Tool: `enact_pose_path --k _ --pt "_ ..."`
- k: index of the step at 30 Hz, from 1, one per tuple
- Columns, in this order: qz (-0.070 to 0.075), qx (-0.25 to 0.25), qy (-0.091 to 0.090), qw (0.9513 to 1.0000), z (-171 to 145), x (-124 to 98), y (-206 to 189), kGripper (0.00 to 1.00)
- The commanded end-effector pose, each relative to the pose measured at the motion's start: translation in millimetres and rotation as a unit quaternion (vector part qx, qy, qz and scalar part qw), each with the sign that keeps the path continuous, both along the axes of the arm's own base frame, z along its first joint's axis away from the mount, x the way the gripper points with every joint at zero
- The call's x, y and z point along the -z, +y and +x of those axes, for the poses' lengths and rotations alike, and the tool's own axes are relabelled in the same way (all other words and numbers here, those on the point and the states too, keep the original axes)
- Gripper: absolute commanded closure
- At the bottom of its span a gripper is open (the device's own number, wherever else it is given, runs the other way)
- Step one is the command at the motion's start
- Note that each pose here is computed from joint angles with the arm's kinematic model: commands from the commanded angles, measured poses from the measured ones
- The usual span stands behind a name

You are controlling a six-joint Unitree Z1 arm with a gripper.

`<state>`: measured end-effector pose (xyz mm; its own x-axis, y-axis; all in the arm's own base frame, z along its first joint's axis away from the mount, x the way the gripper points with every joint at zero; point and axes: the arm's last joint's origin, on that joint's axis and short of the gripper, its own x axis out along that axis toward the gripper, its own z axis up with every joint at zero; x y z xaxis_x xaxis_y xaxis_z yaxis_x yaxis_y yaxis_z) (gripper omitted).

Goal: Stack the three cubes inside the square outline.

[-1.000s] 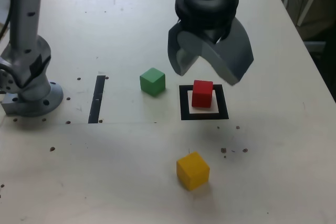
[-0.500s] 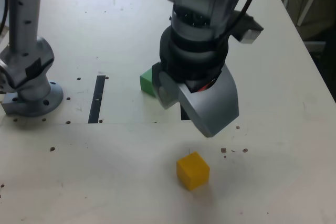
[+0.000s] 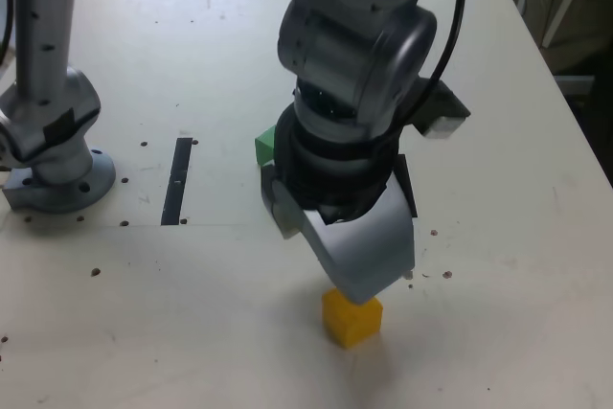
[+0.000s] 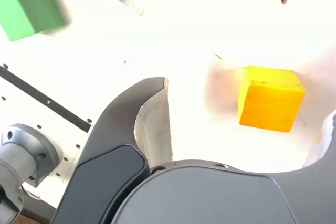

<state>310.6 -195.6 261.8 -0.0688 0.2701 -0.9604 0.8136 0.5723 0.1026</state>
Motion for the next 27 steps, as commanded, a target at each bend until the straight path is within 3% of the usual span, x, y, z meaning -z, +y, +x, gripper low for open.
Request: enact_pose_path --k 1,17,23,27 --pt "-0.001 0.002 0.002 1.0 1.2 4.6 -5.0 0.01" --pt "-0.007 0.001 0.021 0.9997 15.5 40.1 -22.3 0.07" --pt "-0.008 -0.003 0.026 0.9996 18.4 46.6 -25.0 0.16" --pt "-0.006 -0.01 0.025 0.9996 20.3 50.2 -27.3 0.27"
